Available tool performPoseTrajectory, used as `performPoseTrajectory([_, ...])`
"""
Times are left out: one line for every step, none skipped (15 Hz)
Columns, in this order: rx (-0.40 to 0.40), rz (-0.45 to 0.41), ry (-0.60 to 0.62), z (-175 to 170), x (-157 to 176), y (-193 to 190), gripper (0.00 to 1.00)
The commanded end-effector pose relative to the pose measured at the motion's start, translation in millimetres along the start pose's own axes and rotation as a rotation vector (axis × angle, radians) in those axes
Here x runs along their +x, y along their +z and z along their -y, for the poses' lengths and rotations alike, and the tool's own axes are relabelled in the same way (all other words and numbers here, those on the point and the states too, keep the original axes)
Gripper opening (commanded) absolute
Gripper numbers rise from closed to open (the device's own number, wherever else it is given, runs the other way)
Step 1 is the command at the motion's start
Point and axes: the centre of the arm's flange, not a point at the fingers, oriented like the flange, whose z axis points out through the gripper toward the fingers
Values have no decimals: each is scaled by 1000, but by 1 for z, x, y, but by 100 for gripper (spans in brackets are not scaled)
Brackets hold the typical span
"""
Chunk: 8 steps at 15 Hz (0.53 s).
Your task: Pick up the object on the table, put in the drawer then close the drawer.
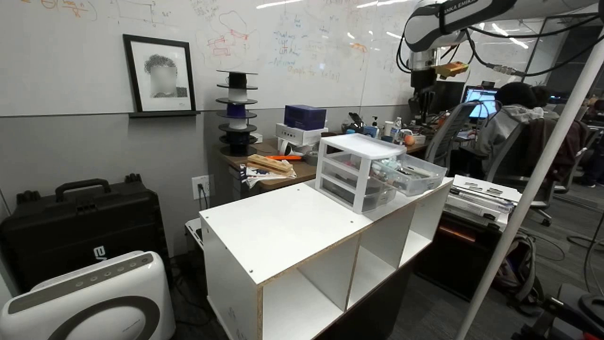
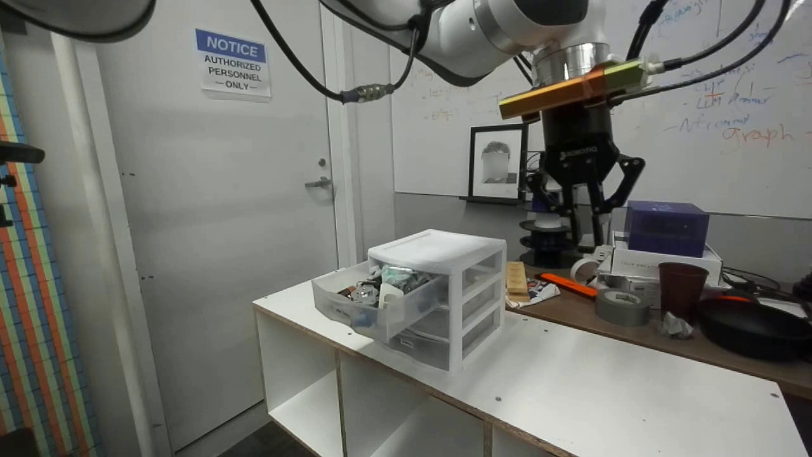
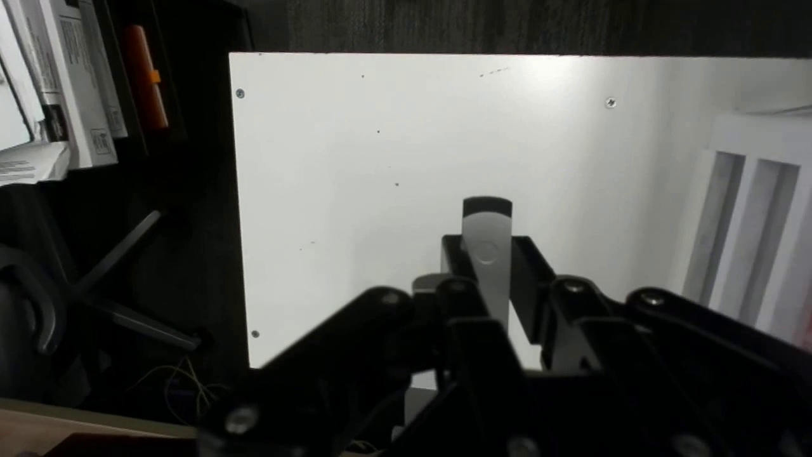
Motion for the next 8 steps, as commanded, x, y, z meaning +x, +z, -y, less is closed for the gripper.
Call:
performPoseTrajectory([-42,18,-87,58,-58,5,13])
performPoseTrajectory([-50,24,-114,68,-59,7,13])
performPoseTrajectory([-58,31,-140,79,-60,9,13])
performPoseTrajectory([-64,41,-164,90,-62,11,13])
performPoseTrajectory([-73,47,-189,102,-64,15,13])
performPoseTrajectory([-77,52,-211,113,-68,18,13])
performPoseTrajectory([-76,48,-230,123,-72,20,13])
performPoseTrajectory([-82,30,-247,134,-76,22,13])
